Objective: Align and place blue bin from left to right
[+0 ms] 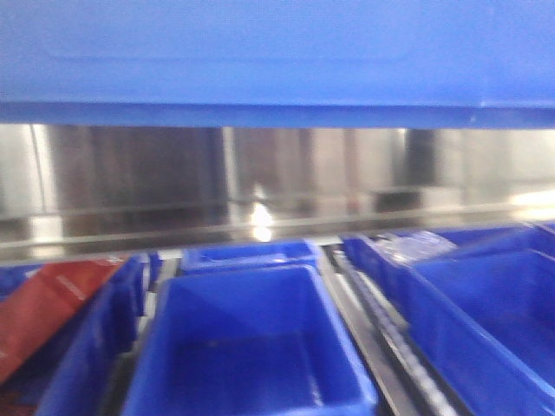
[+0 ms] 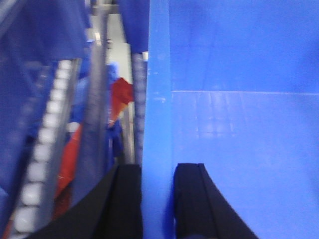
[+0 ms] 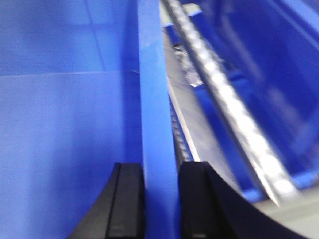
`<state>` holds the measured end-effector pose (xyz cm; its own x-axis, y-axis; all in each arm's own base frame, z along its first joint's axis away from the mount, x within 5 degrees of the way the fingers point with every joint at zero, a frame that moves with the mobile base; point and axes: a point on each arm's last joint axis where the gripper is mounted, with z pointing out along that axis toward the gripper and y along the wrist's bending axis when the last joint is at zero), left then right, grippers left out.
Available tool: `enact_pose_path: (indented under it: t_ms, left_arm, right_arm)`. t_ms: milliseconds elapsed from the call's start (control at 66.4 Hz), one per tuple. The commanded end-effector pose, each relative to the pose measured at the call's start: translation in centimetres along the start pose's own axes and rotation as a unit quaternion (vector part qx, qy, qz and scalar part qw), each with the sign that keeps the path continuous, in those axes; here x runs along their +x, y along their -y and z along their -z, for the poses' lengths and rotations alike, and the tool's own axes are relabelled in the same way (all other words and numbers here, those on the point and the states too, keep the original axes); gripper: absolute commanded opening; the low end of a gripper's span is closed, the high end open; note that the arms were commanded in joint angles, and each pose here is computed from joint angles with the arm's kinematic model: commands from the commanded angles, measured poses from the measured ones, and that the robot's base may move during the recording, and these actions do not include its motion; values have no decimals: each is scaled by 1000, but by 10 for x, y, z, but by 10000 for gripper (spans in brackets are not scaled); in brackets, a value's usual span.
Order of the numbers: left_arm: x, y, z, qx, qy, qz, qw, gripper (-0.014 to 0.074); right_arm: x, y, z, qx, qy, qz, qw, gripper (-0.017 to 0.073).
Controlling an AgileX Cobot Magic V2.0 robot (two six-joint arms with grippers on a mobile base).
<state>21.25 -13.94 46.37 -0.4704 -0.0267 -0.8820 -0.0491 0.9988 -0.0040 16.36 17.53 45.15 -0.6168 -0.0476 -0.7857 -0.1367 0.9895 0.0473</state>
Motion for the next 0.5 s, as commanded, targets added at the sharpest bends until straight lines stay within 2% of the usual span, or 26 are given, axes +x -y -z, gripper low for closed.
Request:
enact_pose_path:
  t_ms: [0, 482]
  left_arm:
    - [-12, 17, 9, 93, 64, 4, 994, -111]
    - [-12, 17, 9, 93, 64, 4, 994, -111]
  right_arm:
    - [-26, -34, 16, -191, 146, -2, 971, -70]
    - [-26, -34, 16, -191, 146, -2, 971, -70]
